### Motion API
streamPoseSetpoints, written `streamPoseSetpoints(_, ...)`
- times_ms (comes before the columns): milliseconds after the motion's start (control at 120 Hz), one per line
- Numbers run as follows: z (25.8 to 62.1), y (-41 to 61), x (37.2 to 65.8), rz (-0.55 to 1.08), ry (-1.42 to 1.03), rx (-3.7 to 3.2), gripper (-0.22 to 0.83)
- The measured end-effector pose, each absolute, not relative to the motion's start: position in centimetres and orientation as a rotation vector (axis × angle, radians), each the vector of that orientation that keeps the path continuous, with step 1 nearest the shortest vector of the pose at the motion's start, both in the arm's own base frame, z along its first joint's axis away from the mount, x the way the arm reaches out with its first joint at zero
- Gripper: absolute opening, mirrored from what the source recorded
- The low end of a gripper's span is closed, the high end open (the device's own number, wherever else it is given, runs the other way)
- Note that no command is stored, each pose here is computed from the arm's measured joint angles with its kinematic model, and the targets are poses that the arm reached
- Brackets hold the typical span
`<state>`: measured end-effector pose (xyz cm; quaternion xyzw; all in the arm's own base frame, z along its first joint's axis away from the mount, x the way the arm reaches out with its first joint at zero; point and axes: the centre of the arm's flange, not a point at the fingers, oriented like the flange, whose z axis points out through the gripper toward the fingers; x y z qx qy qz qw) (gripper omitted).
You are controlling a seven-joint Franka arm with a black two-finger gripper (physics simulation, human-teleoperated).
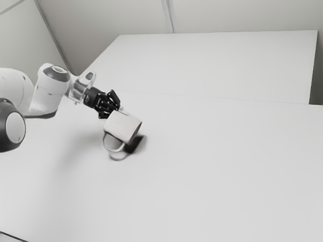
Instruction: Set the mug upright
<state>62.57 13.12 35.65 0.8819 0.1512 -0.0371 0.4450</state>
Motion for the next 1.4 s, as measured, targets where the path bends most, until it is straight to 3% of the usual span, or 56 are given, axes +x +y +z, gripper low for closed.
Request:
streamPoseSetpoints(125, 40.0, 9.3, 60.9, -0.11, 0.218, 2.411, -0.16)
streamPoseSetpoints(267, 40.6, 5.8, 58.3, -0.111, 0.06, 2.686, -0.16)
streamPoseSetpoints(600, 40.0, 4.2, 58.9, 0.095, -0.124, 3.01, -0.17)
streamPoseSetpoints(958, 35.8, 3.5, 59.8, 0.119, -0.1, 3.047, -0.16)
streamPoseSetpoints(1175, 35.7, 2.5, 59.6, 0.135, -0.115, 3.038, 0.29)
streamPoseSetpoints(1400, 40.6, 1.6, 59.7, 0.238, -0.181, 3.05, 0.5)
